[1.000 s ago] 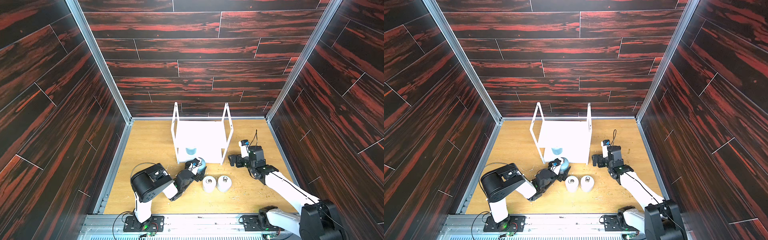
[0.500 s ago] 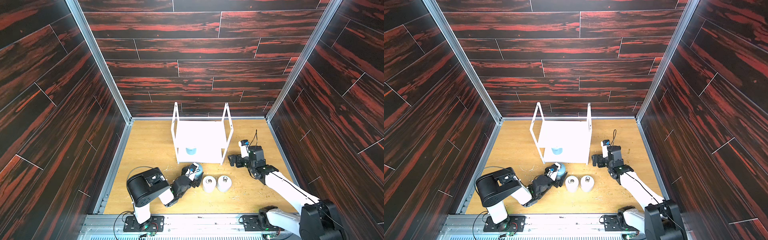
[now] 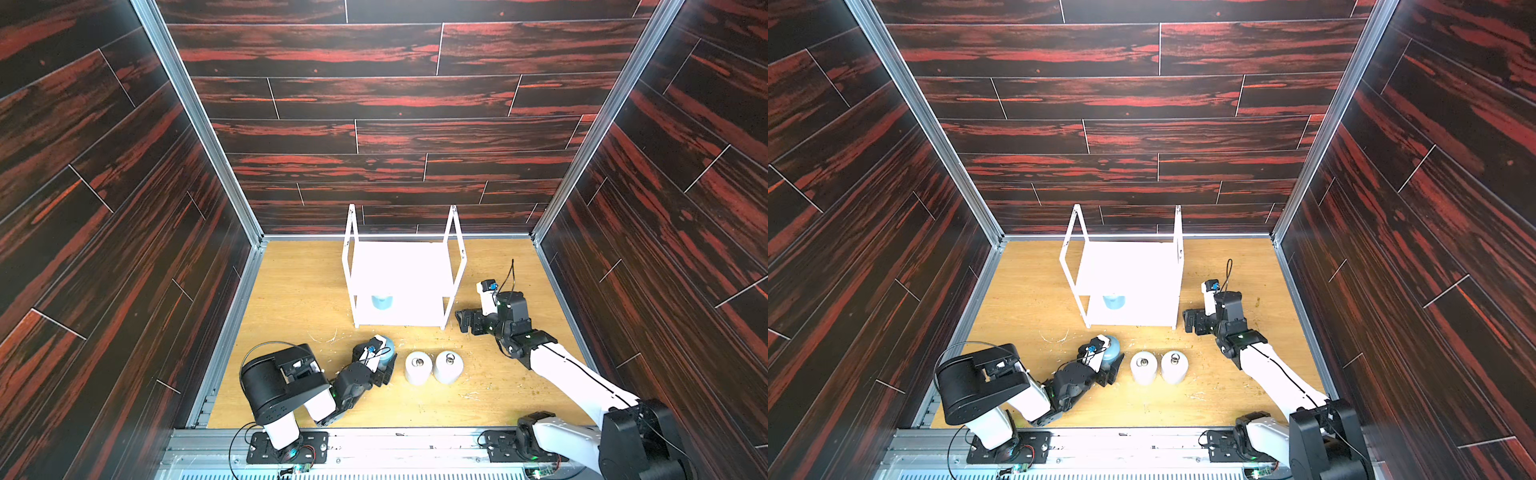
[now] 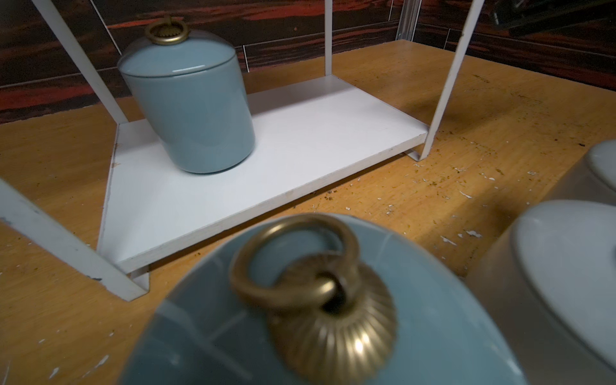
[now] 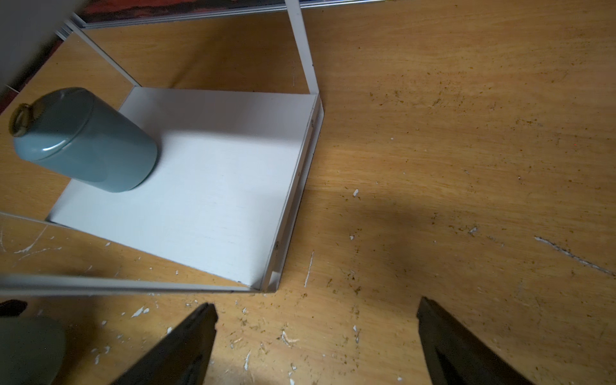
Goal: Remove the tea canisters from the shelf
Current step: Place the tea canister at the center of the board.
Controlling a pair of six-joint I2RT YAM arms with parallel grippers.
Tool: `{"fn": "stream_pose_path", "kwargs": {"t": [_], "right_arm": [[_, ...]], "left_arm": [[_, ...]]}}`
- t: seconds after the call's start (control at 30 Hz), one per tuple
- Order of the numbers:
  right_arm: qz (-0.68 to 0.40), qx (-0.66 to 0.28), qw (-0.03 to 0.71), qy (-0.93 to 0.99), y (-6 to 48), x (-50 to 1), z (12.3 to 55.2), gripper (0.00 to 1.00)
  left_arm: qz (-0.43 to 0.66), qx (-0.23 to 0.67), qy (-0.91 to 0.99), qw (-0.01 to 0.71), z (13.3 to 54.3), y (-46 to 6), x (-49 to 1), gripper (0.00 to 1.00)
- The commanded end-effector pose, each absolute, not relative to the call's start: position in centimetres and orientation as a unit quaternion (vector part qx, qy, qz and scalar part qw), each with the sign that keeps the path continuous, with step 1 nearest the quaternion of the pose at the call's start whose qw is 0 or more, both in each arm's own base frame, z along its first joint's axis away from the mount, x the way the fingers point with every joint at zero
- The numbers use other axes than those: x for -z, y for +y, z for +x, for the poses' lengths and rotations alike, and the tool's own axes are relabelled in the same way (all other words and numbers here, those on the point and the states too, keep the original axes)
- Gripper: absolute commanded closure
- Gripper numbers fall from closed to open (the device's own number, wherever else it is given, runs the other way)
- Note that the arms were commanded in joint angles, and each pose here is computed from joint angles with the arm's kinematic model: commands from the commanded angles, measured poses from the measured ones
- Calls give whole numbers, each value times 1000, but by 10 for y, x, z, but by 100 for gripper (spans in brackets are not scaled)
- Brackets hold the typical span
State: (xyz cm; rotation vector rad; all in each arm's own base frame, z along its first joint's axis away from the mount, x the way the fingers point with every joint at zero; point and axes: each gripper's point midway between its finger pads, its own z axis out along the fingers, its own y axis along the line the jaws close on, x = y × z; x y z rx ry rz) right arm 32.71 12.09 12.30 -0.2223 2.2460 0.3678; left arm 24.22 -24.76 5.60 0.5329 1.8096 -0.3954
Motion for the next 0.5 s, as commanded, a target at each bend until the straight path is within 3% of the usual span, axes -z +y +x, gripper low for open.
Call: {"fn": "stream_pose_path", "kwargs": {"t": [0.0, 0.47], "right_arm": [[-88, -149, 420, 891, 120, -127, 328, 2], [-88, -147, 421, 891, 119, -127, 327, 2]], "left_arm": [[192, 201, 750, 600, 242, -252, -82, 24], [186, 211, 757, 589, 233, -258, -75, 22]]}}
